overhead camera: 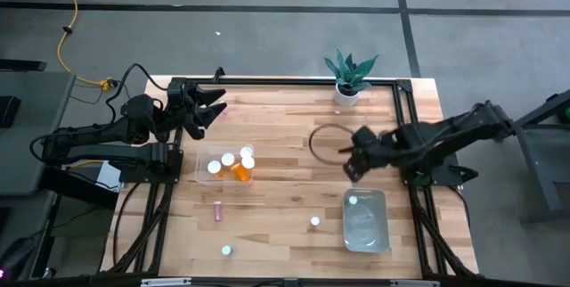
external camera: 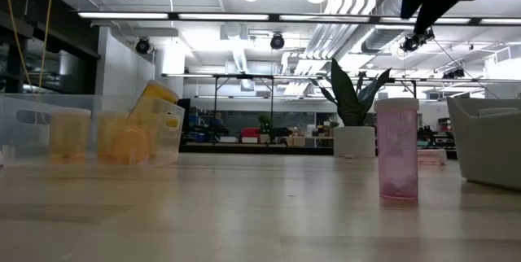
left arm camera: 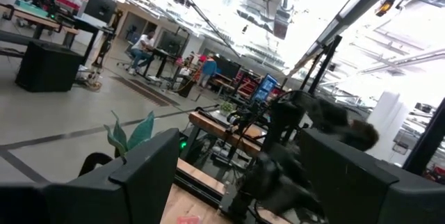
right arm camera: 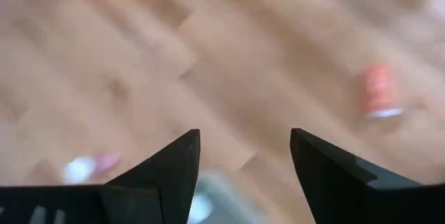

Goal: Pick and place medicine bottles into bin by pill shape (circle, oval)
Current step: Put the small red pill bottle into the gray bin

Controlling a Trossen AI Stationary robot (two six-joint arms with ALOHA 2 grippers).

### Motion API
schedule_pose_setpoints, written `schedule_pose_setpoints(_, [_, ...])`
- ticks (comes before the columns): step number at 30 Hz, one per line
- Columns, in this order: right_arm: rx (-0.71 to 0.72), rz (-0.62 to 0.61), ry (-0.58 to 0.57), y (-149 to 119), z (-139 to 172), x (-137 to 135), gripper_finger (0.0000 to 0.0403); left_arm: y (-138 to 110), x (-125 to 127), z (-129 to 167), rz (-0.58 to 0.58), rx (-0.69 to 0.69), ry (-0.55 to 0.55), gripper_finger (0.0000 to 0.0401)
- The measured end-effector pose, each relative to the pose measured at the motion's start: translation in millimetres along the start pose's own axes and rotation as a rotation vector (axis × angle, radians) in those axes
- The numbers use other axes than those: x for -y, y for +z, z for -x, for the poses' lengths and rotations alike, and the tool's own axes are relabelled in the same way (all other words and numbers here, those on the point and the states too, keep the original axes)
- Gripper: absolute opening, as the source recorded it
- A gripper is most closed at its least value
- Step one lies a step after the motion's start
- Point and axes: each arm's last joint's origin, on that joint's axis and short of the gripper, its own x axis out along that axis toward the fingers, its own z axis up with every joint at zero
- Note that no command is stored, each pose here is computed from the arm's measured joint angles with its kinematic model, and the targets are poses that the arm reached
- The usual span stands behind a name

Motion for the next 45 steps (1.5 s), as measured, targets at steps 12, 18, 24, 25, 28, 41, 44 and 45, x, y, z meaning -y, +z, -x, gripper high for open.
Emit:
schedule_pose_setpoints(12, [-0.136, -0.072, -0.122, 17.3, -64.2, 86.6, 0.0216, -2.0, 2.0, 0.1, -0.002, -0.046, -0.078, 0.0286])
schedule_pose_setpoints(18, [-0.206, -0.131, -0.107, 21.6, -104.6, 125.4, 0.0216, -4.7, 0.9, -3.2, -0.004, -0.055, -0.056, 0.0286])
schedule_pose_setpoints(24, [-0.254, -0.115, -0.133, 26.3, -126.4, 145.9, 0.0216, -6.3, 0.5, -5.1, -0.005, -0.062, -0.052, 0.0286])
schedule_pose_setpoints(25, [-0.277, -0.108, -0.126, 26.7, -129.2, 148.2, 0.0216, -6.5, 0.5, -5.3, -0.005, -0.063, -0.052, 0.0286])
schedule_pose_setpoints(28, [-0.334, -0.067, -0.101, 28.3, -138.2, 151.8, 0.0216, -6.5, 0.4, -5.3, -0.005, -0.063, -0.052, 0.0286])
schedule_pose_setpoints(41, [-0.506, -0.022, -0.129, 28.4, -174.0, 163.3, 0.0216, -6.4, 0.4, -5.3, -0.005, -0.062, -0.049, 0.0286])
schedule_pose_setpoints(44, [-0.523, -0.027, -0.133, 27.7, -176.3, 164.0, 0.0216, -6.4, 0.3, -5.3, -0.005, -0.061, -0.049, 0.0286])
schedule_pose_setpoints(45, [-0.525, -0.024, -0.133, 27.6, -176.6, 164.1, 0.0215, -6.4, 0.3, -5.3, -0.005, -0.061, -0.049, 0.0286])
